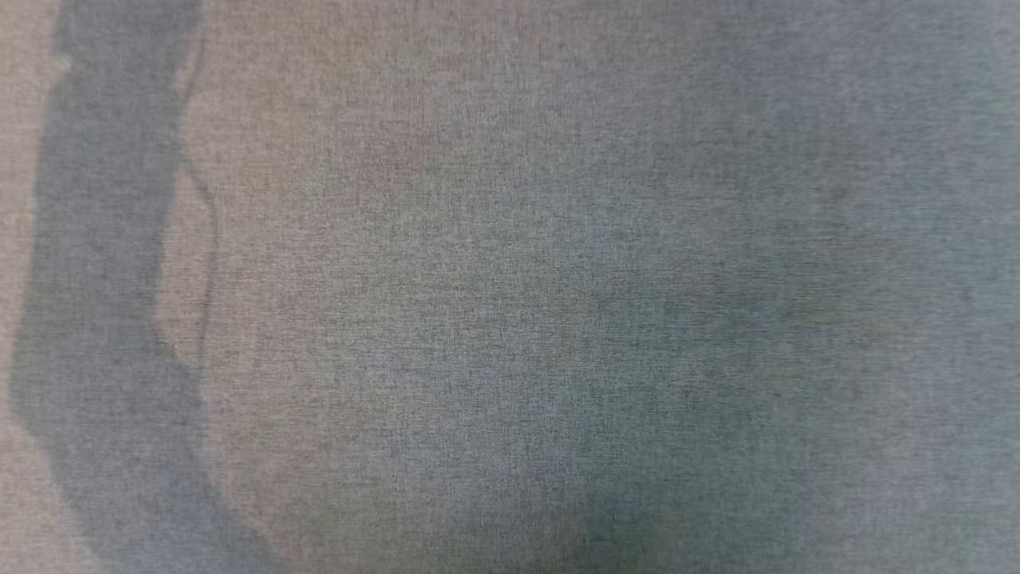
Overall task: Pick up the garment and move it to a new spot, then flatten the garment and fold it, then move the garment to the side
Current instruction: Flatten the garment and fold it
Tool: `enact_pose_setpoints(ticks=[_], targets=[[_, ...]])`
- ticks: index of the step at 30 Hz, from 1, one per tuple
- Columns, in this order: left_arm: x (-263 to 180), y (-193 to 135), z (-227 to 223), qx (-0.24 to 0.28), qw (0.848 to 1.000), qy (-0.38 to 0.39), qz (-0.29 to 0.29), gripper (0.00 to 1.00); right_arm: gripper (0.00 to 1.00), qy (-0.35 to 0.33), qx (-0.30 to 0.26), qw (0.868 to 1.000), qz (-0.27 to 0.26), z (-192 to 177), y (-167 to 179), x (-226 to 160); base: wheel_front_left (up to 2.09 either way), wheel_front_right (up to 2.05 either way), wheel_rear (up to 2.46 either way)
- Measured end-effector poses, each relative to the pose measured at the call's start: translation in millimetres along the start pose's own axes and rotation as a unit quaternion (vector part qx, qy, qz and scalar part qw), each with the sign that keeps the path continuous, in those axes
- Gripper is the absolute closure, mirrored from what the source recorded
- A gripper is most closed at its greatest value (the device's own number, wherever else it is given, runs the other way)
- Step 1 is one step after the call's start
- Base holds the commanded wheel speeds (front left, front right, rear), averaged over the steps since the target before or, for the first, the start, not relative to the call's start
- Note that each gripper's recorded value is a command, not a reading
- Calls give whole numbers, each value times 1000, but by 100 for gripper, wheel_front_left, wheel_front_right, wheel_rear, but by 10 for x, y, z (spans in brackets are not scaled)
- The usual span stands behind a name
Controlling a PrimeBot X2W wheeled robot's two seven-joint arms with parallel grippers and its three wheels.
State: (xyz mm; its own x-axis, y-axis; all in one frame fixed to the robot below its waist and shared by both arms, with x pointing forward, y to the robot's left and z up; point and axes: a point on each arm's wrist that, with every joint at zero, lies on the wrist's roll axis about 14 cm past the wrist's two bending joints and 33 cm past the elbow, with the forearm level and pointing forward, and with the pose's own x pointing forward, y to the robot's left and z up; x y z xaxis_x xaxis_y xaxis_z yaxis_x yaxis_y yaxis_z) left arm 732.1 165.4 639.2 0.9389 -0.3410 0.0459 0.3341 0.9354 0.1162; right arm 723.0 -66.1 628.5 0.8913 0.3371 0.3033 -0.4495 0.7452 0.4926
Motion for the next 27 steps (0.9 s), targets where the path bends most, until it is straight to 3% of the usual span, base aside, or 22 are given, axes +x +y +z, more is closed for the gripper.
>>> enact_pose_setpoints(ticks=[4, 10, 19, 27], targets=[[-299, 3, -369, 1, 996, 87, -13, 100, 100, 57, -4, 998, -24, -277, -140, -332, 0, 0, 0], [-750, -94, -569, -29, 987, 156, -32, 100, 100, 113, 32, 992, -45, -434, -103, -777, 0, 0, 0], [-1666, -609, -975, -103, 948, 288, -93, 100, 100, 218, 60, 972, -59, -665, 136, -1575, 0, 0, 0], [-2434, -1019, -943, -140, 925, 328, -133, 100, 100, 254, 82, 961, -71, -669, 285, -2265, 0, 0, 0]])
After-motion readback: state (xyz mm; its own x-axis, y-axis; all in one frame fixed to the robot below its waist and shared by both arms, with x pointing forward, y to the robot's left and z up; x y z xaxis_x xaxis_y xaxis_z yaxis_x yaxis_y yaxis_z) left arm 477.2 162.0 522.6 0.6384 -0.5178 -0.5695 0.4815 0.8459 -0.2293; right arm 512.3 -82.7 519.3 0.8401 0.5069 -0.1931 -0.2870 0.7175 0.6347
